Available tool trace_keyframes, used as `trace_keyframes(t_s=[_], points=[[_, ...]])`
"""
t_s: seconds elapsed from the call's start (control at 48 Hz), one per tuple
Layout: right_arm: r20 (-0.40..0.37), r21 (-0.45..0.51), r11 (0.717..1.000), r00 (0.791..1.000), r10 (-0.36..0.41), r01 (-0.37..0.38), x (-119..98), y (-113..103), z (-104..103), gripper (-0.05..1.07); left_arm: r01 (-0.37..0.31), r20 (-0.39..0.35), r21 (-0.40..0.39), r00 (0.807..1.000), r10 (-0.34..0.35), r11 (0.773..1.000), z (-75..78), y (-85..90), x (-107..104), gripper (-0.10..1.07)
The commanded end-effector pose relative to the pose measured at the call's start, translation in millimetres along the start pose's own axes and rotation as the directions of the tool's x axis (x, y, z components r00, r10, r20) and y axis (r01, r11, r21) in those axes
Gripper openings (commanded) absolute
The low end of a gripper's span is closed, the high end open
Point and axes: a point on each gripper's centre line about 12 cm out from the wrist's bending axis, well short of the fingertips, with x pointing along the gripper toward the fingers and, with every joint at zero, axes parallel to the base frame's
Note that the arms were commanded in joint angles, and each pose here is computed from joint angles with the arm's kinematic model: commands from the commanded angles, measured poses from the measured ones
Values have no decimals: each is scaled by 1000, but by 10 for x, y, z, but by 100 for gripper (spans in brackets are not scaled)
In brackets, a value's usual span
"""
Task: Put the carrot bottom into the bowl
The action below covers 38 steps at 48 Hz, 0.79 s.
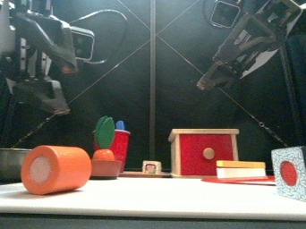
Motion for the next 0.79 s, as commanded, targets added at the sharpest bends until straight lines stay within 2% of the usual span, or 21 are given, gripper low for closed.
trace_keyframes(t_s=[0.0, 0.167, 0.375, 0.771], points=[[7, 1, 1000, 1000, 2, -2, 15, 2, 34, 96, 0, -52, -58, 999, -3, 998, 35, -14, 81, 89], [-18, -4, 1000, 1000, 2, -2, 80, 6, -20, 96, -41, -18, -147, 999, 39, 988, 154, 122, 186, 90], [-37, -6, 1000, 999, 1, -2, 121, 8, -66, 96, -76, 26, -178, 996, 82, 981, 234, 228, 267, 90], [-51, -7, 1000, 999, 1, -1, 117, 3, -124, 96, -80, 20, -206, 996, 86, 975, 301, 172, 439, 90]])
